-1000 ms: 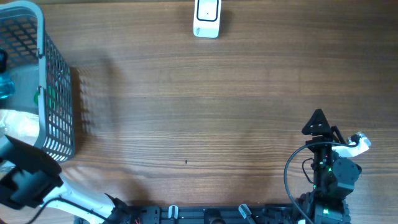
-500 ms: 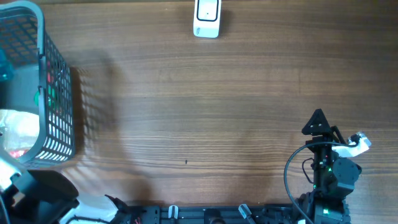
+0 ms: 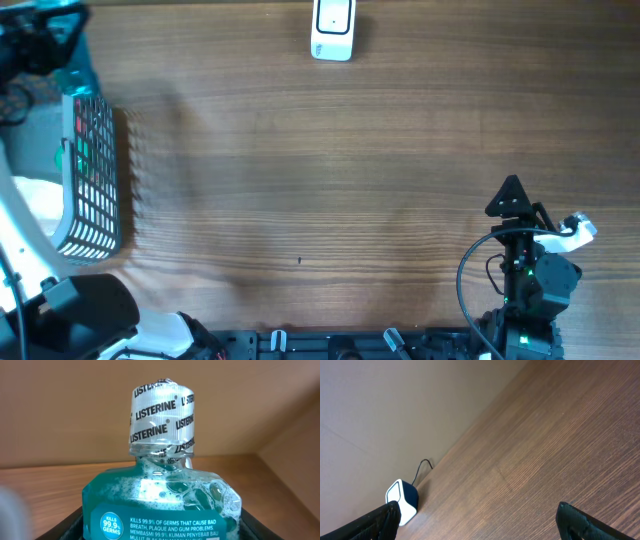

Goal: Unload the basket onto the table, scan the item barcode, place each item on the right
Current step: 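Lift the Listerine bottle out and carry it toward the scanner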

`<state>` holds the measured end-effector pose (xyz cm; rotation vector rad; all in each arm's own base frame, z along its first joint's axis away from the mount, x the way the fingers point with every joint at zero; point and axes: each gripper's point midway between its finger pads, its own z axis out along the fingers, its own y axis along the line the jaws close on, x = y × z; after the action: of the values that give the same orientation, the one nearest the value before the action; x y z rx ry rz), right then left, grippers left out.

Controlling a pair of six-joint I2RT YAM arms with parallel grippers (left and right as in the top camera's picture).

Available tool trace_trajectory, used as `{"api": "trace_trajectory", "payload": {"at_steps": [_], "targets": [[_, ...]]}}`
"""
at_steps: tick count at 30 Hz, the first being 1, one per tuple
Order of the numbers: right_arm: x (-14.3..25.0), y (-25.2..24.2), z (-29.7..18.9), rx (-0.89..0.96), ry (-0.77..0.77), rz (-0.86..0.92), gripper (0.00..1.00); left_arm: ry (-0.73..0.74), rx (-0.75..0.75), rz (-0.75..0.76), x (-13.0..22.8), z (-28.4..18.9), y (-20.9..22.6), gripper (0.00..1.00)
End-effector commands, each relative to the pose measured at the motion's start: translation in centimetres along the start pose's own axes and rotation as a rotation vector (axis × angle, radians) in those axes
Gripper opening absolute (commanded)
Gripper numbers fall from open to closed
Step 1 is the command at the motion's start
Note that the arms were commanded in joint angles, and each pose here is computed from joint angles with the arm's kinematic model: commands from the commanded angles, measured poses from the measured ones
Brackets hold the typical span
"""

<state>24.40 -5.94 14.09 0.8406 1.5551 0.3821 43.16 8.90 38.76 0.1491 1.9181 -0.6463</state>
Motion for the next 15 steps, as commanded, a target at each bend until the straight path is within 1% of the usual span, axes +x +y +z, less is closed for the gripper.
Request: {"api": "trace_trajectory", "payload": {"at_steps": [1,4,9,11,15], "targets": [[-0.5,-0.1,-0.1,0.008,-0.024,-0.018,1.00,-0.002,0.150,0.053,-0.9,1.4,-5.6,0.59],[-0.5,-0.1,-0.1,0.008,-0.024,-0.018,1.00,0.004,0.252,0.073,-0.8,2.2,-8.2,0.59],[-0.5,-0.1,-0.1,0.008,-0.024,-0.018,1.00,-0.016,0.444,0.103,-1.1,1.5,-11.7,0.58],[-0.5,-0.1,-0.1,0.008,-0.024,-0.018,1.00,-0.013,0.484,0.094,-1.0,1.2,-12.3,0.58],[-0.5,-0.1,-0.1,0.008,-0.024,-0.018,1.00,0.021,0.505,0.041,-0.1,1.5,-12.9,0.60]]}}
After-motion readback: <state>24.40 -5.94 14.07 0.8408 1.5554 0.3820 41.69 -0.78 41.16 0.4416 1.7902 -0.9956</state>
